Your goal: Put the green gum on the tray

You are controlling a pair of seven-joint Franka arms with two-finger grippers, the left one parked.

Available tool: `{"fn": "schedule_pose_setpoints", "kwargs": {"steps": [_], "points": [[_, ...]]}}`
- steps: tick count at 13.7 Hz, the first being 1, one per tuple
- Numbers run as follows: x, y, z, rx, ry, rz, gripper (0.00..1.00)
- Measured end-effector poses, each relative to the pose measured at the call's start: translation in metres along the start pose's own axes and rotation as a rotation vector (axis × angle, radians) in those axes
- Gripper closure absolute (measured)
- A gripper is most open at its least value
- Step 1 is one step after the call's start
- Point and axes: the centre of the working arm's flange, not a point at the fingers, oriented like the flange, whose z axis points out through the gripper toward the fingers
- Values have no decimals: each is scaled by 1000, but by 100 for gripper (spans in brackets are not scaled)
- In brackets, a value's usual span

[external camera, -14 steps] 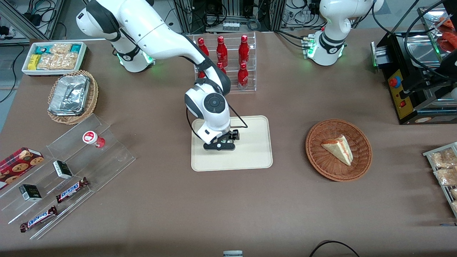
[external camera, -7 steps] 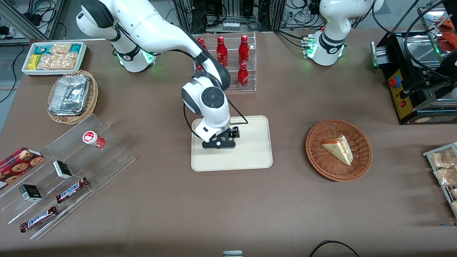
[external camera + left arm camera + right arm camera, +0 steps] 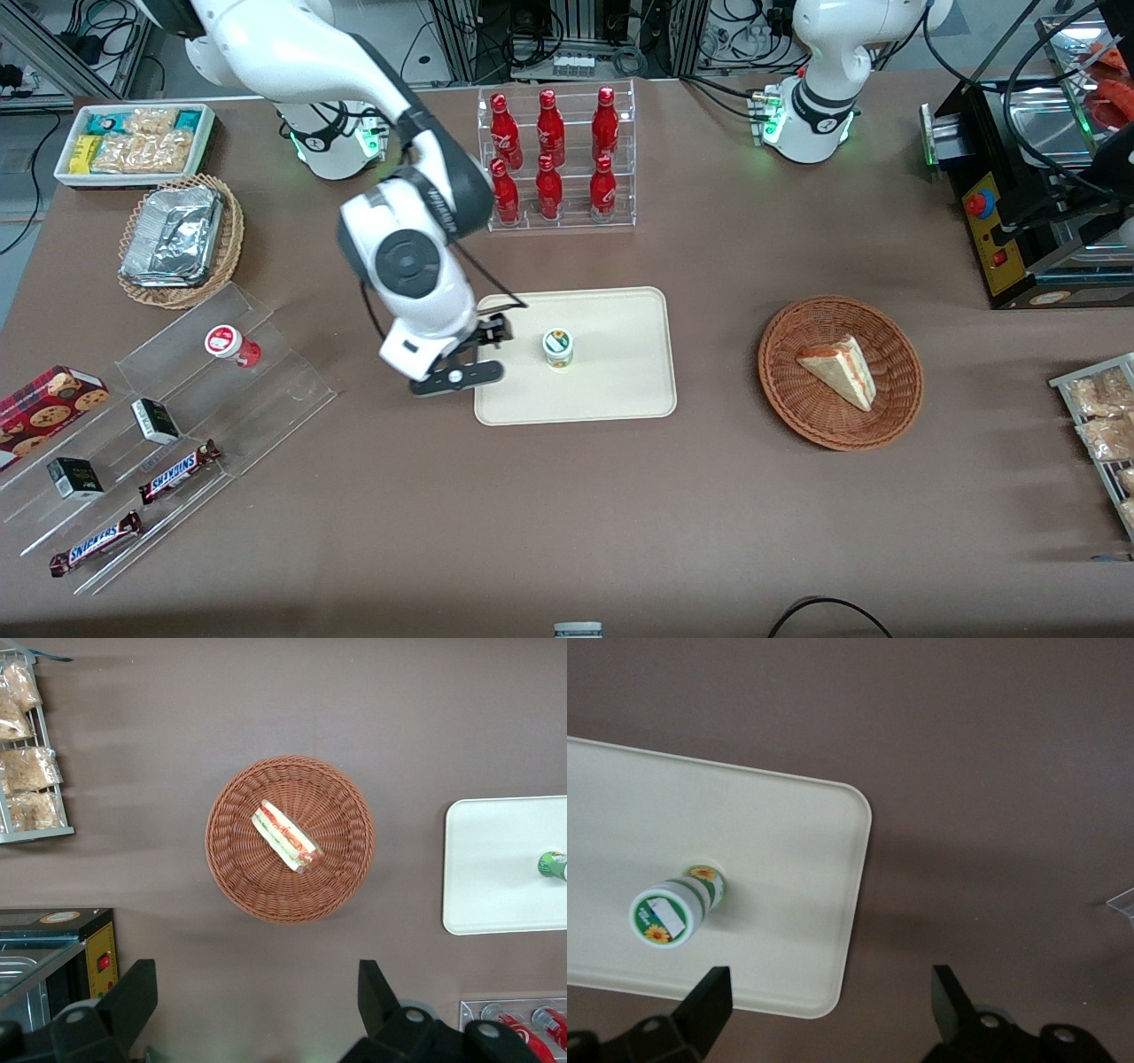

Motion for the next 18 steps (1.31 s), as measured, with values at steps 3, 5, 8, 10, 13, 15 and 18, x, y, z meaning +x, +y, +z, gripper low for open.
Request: {"fn": "schedule_pose_setpoints", "kwargs": {"steps": [3,5,8,10,13,15,18], "points": [[2,39,-15,2,-37,-6,0],[1,72,-27,4,-63,8,0],[1,138,-55,21,-49,79,0],[-6,191,-72,34,-35,156,0],[-30,269,-89,53,-22,223,0],[-45,306,-102,62,-3,189,0],[-70,341,-117,71,-5,185,0]]}}
